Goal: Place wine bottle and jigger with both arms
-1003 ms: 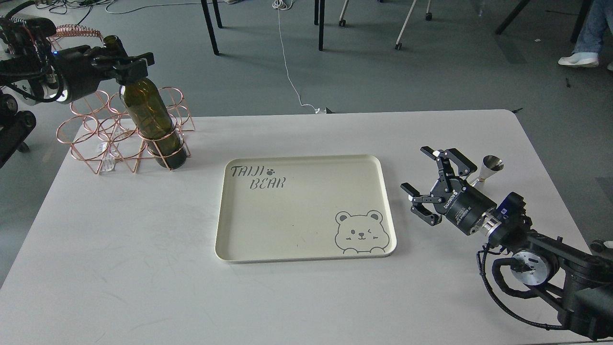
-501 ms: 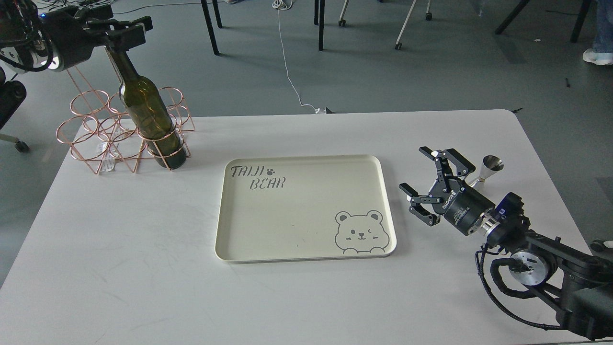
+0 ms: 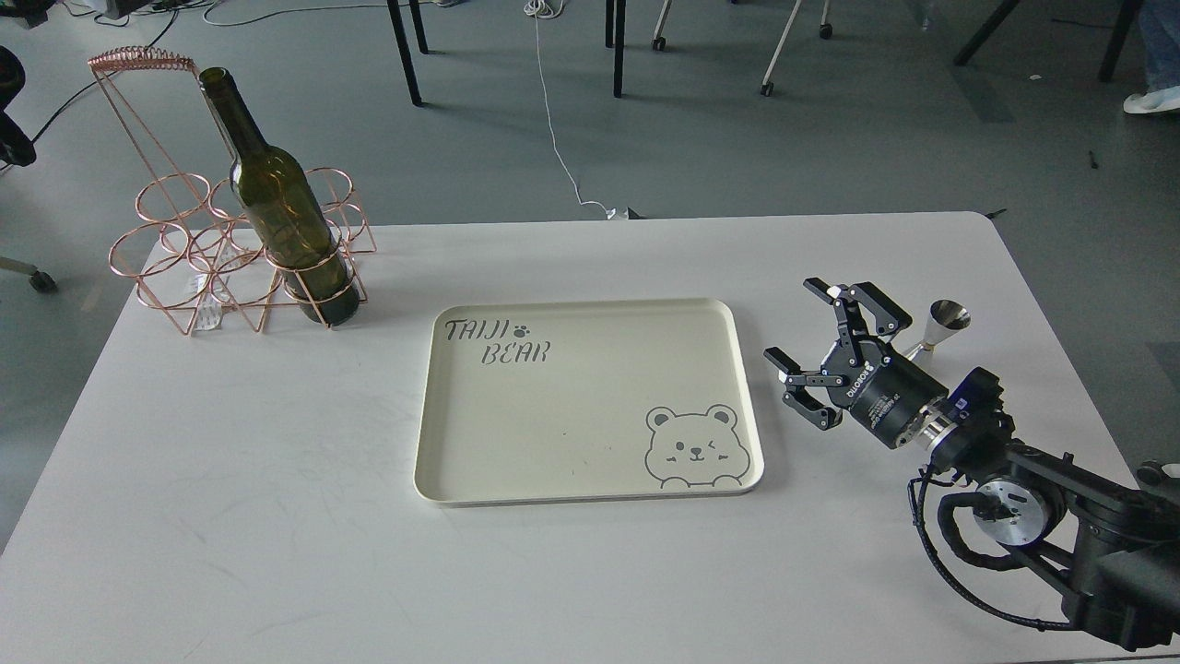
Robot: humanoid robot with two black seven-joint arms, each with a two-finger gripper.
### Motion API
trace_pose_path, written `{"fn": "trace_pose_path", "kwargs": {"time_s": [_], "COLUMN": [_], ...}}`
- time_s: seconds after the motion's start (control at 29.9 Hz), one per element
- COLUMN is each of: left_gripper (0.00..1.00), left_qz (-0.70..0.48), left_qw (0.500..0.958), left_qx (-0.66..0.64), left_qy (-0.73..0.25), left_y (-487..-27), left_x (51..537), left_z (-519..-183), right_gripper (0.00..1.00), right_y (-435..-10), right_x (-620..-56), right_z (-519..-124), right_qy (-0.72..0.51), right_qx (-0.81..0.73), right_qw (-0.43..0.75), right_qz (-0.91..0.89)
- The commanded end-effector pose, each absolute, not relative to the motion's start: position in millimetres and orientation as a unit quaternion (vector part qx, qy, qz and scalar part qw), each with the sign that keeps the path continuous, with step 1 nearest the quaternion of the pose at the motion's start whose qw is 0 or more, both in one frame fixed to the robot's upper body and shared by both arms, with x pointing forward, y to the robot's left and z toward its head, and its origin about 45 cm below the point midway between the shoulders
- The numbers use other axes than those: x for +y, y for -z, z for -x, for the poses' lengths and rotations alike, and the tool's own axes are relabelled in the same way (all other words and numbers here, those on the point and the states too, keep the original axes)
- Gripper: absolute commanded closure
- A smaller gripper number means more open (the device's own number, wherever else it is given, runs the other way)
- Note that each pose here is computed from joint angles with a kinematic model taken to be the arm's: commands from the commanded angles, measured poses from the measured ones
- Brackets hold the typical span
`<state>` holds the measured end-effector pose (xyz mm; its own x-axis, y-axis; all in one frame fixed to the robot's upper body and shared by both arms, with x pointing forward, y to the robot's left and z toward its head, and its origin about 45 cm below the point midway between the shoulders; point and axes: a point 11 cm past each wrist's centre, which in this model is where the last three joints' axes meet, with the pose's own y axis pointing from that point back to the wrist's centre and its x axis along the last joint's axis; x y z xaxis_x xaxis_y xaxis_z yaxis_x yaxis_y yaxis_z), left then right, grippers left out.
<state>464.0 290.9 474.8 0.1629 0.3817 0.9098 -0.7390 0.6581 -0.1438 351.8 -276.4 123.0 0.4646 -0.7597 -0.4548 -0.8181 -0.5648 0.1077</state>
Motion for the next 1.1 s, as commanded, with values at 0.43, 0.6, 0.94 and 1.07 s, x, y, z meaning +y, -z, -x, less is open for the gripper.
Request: {"fn": "trace_pose_path", "kwargs": {"time_s": [0.43, 0.6, 0.94, 1.07], "left_gripper": [0.02, 0.02, 0.02, 0.02], "left_qz": [0.104, 0.141, 0.180, 0.187], "left_qw": [0.865, 0.850, 0.796, 0.780], "left_qx": [-0.145, -0.068, 0.058, 0.076], "left_qy": [-0.469, -0.502, -0.576, -0.592], "left_y": [-325, -278, -203, -191], "left_x": [263, 260, 269, 275], "left_z": [-412, -394, -358, -351], "right_gripper": [0.02, 0.02, 0.01, 0.02], "right_y": [-151, -164, -163, -161], "right_x": [-265, -263, -250, -245], "right_z": [-378, -388, -388, -387], "right_qy": [-0.223, -0.211, -0.221, -0.225], "right_qx": [0.475, 0.472, 0.465, 0.463], "right_qw": [0.141, 0.151, 0.165, 0.166], "right_qz": [0.840, 0.843, 0.841, 0.841]}}
